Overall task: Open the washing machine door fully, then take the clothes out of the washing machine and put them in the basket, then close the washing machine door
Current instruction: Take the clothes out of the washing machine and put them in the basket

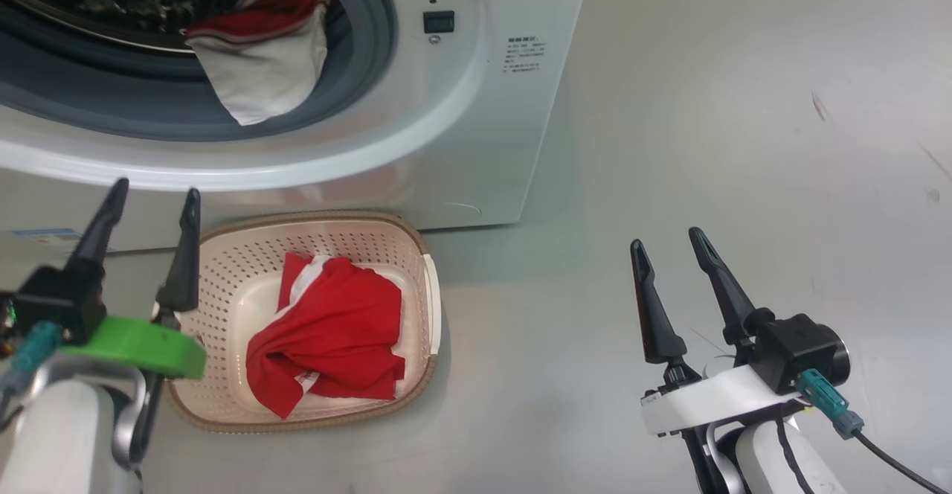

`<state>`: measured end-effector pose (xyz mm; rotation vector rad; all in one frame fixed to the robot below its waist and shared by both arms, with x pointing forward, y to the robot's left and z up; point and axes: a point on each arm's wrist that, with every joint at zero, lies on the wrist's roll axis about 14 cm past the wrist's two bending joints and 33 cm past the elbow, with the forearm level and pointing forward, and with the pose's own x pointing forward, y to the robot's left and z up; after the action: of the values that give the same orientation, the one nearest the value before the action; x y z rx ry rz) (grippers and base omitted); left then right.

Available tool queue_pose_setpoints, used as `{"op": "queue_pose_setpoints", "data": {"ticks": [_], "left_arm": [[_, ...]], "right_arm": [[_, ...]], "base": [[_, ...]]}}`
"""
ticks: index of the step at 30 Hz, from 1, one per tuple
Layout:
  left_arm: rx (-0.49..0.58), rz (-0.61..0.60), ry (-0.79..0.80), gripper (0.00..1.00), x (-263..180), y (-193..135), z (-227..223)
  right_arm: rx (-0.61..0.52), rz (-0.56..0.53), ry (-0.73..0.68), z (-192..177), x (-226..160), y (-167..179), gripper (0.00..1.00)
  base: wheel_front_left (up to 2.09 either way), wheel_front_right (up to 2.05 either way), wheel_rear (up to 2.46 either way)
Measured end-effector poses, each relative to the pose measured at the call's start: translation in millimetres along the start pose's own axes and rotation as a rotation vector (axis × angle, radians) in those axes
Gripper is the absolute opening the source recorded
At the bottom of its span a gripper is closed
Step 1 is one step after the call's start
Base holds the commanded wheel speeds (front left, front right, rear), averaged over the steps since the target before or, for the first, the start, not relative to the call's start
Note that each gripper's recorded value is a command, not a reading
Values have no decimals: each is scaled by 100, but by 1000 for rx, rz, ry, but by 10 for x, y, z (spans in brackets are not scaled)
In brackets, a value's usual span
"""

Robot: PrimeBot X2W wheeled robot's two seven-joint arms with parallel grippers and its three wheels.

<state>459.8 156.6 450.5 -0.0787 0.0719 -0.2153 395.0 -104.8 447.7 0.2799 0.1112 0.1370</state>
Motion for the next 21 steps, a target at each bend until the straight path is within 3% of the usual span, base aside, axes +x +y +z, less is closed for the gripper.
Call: {"op": "queue_pose_setpoints", "data": {"ticks": [12, 21], "left_arm": [[19, -78, 96, 100, 834, -12, -90], [62, -203, 272, 100, 1337, -286, -462]], "right_arm": [[11, -41, 25, -113, 168, -108, 100], [10, -95, 45, -193, 239, -280, 100]], "base": [[0, 0, 0], [0, 0, 0]]}}
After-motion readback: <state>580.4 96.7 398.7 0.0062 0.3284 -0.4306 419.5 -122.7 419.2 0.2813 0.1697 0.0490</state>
